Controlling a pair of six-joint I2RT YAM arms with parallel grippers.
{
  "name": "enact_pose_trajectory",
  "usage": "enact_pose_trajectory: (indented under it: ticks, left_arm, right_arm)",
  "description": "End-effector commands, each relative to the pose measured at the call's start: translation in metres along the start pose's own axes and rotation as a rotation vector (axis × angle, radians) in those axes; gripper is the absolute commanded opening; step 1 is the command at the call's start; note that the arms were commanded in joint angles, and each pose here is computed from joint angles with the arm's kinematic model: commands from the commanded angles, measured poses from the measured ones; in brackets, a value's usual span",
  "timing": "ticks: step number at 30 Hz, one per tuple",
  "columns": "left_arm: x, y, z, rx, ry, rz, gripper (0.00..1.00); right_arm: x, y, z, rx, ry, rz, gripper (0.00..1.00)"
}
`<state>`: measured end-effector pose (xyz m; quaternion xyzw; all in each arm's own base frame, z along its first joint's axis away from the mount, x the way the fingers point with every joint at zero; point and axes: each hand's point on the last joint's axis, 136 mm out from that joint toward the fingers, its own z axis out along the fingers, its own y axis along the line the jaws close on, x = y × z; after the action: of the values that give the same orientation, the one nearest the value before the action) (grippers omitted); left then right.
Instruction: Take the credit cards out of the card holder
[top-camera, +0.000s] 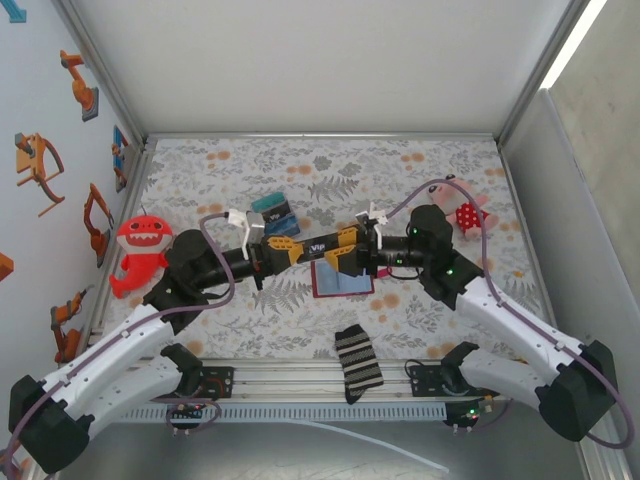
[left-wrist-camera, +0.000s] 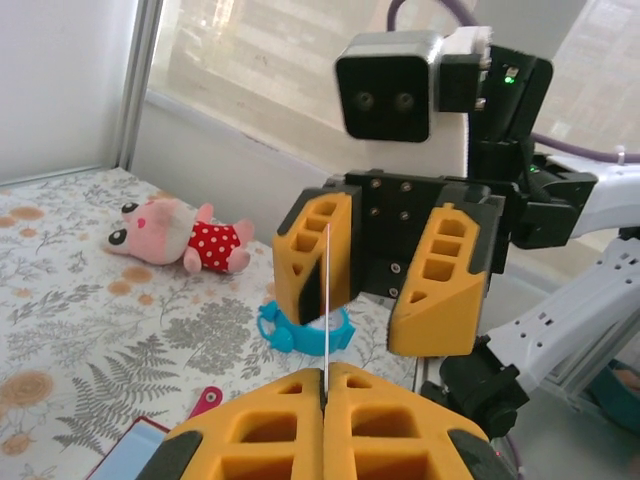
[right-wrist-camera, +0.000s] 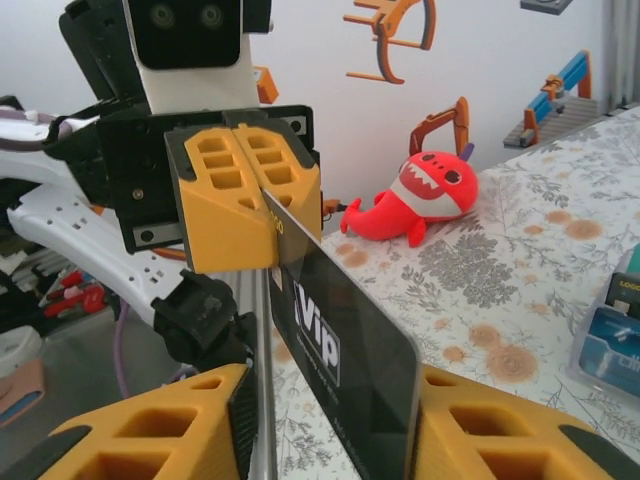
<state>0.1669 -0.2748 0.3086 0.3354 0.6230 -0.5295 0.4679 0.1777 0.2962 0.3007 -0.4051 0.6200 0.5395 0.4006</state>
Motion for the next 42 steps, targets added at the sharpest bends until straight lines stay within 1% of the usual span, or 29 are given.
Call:
enact_pose_trajectory:
  ticks: [1,5,7,9,13,15,19,20,21,22,24,27,32,33,36,40,42]
  left_arm:
    - [-0.014,-0.013,-0.004,0.053,-0.051,0.017,0.0]
    - [-0.015,-0.014,-0.004,0.058,-0.056,0.012,0.0]
    - [-0.014,-0.014,-0.003,0.06,-0.052,0.01,0.0]
    - [-0.012,-0.012,-0.003,0.057,-0.046,0.007,0.0]
    - [-0.012,-0.012,-0.003,0.048,-0.031,0.012,0.0]
    - [-0.011,-0.012,-0.003,0.039,-0.016,0.027,0.12]
    - [-0.015,-0.014,-0.006,0.014,0.023,0.085,0.31]
    - [-0.017,-0.015,-0.007,0.012,0.031,0.101,0.38]
    - [-0.018,-0.016,-0.008,0.009,0.045,0.119,0.47]
    - [-0.019,-0.017,-0.008,0.005,0.063,0.135,0.53]
    - [-0.02,-0.015,-0.009,-0.013,0.098,0.158,0.61]
    - [-0.019,-0.014,-0.008,-0.024,0.177,0.186,0.69]
    - [-0.014,-0.008,0.0,-0.027,0.295,0.172,0.69]
    - [-0.012,-0.007,0.002,-0.025,0.32,0.166,0.68]
    - [-0.007,-0.003,0.009,-0.012,0.374,0.139,0.58]
    - [0.001,-0.004,0.018,0.036,0.433,0.09,0.57]
    - [0.005,-0.004,0.022,0.056,0.46,0.076,0.54]
  right_arm:
    - [-0.021,0.015,-0.001,-0.071,-0.04,-0.056,0.31]
    - [-0.022,0.021,-0.002,-0.098,-0.043,-0.07,0.2]
    - [-0.022,0.023,-0.003,-0.107,-0.044,-0.075,0.11]
    - [-0.022,0.027,-0.005,-0.119,-0.046,-0.082,0.01]
    - [-0.023,0.032,-0.009,-0.121,-0.051,-0.096,0.0]
    - [-0.022,0.032,-0.01,-0.107,-0.045,-0.096,0.0]
    - [-0.018,0.031,-0.012,-0.084,-0.017,-0.09,0.0]
    - [-0.017,0.031,-0.013,-0.084,-0.011,-0.089,0.0]
    - [-0.016,0.031,-0.013,-0.083,-0.005,-0.088,0.0]
    - [-0.014,0.03,-0.013,-0.079,0.006,-0.081,0.0]
    - [-0.011,0.03,-0.013,-0.072,0.023,-0.078,0.0]
    - [-0.007,0.028,-0.013,-0.061,0.053,-0.068,0.0]
    - [-0.002,0.025,-0.012,-0.056,0.088,-0.056,0.0]
    - [0.0,0.024,-0.011,-0.054,0.094,-0.051,0.0]
    - [0.004,0.02,-0.009,-0.049,0.118,-0.03,0.0]
    - [0.012,0.015,-0.004,-0.064,0.153,0.0,0.0]
    - [0.014,0.014,-0.002,-0.072,0.164,0.007,0.0]
